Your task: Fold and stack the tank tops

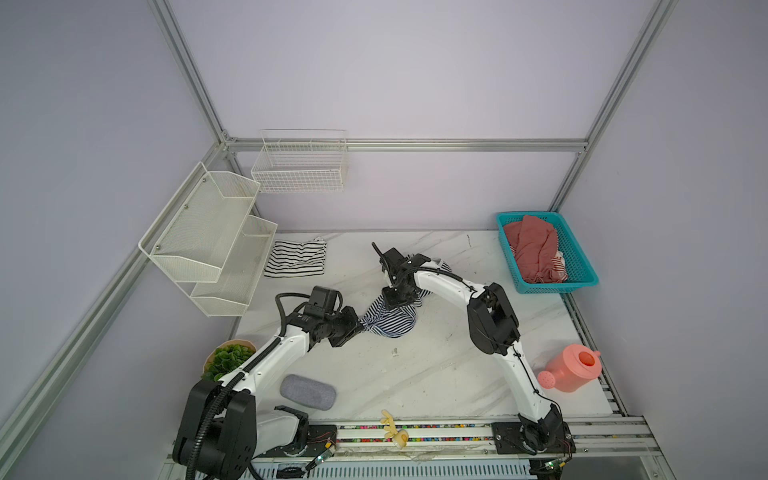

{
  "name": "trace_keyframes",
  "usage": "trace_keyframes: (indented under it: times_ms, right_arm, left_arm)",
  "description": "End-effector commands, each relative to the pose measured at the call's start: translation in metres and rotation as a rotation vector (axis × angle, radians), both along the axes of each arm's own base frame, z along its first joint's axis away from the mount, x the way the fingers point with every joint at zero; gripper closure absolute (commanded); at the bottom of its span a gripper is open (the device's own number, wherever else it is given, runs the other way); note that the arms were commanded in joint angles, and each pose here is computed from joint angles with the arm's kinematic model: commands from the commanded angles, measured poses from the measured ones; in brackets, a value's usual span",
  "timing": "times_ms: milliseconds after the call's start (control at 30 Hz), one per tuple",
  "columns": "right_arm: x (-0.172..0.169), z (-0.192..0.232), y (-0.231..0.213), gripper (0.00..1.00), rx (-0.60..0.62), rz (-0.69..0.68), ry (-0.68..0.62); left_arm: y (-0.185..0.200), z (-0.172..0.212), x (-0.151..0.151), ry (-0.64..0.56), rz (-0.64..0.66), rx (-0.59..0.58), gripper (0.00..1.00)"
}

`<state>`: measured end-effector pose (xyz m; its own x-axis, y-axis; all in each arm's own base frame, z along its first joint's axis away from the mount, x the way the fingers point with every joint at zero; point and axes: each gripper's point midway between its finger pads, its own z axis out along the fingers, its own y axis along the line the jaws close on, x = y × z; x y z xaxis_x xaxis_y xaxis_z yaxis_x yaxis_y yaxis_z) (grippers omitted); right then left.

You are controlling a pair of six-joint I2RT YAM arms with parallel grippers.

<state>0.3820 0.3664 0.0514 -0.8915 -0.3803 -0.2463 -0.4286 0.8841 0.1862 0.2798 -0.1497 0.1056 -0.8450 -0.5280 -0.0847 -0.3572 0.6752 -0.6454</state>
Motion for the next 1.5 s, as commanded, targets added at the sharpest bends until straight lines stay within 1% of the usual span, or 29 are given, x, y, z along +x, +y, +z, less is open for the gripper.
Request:
trace_keyframes:
  times_ms: [0,200,300,367,467,533,633,700,800,1100,1167,1300,1467]
  right_arm:
    - [0.004,0.048,-0.025,0.44,-0.016,-0.028,-0.073]
    - [-0.008,0.074,-0.054,0.39,0.037,-0.083,-0.097]
    - [-0.014,0.079,-0.075,0.39,0.050,-0.125,-0.099]
    - [-0.018,0.075,-0.090,0.43,0.059,-0.153,-0.084]
    - [-0.022,0.060,-0.112,0.54,0.078,-0.196,-0.051]
    - [-0.022,0.048,-0.118,0.57,0.099,-0.212,-0.031]
    - [-0.018,0.031,-0.119,0.57,0.104,-0.218,-0.024]
    - [-0.010,0.027,-0.114,0.52,0.132,-0.214,-0.038]
    - [0.001,0.021,-0.110,0.48,0.148,-0.215,-0.053]
    - [0.025,-0.003,-0.102,0.48,0.191,-0.216,-0.039]
    - [0.030,-0.007,-0.103,0.46,0.202,-0.228,-0.040]
    - [0.037,-0.009,-0.099,0.46,0.251,-0.237,-0.032]
    - [0.038,-0.001,-0.089,0.48,0.318,-0.219,-0.029]
  left_arm:
    - [-0.001,0.006,0.003,-0.042,-0.023,-0.006,1.00]
    - [-0.003,0.005,0.004,-0.039,-0.034,-0.004,1.00]
    - [-0.002,0.005,0.005,-0.039,-0.034,-0.003,1.00]
    - [-0.003,0.005,0.006,-0.039,-0.034,-0.003,1.00]
    - [-0.003,0.005,0.007,-0.038,-0.037,-0.003,1.00]
    - [-0.004,0.004,0.007,-0.035,-0.038,-0.003,1.00]
    - [-0.005,0.003,0.008,-0.029,-0.041,-0.004,1.00]
    - [-0.005,0.004,0.009,-0.028,-0.043,-0.007,1.00]
    - [-0.005,0.005,0.009,-0.030,-0.042,-0.006,1.00]
    - [-0.004,0.004,0.011,-0.021,-0.038,0.002,1.00]
    - [-0.004,0.005,0.011,-0.024,-0.035,0.003,1.00]
    - [-0.004,0.004,0.011,-0.018,-0.032,0.007,1.00]
    - [-0.004,0.005,0.012,-0.017,-0.033,0.006,1.00]
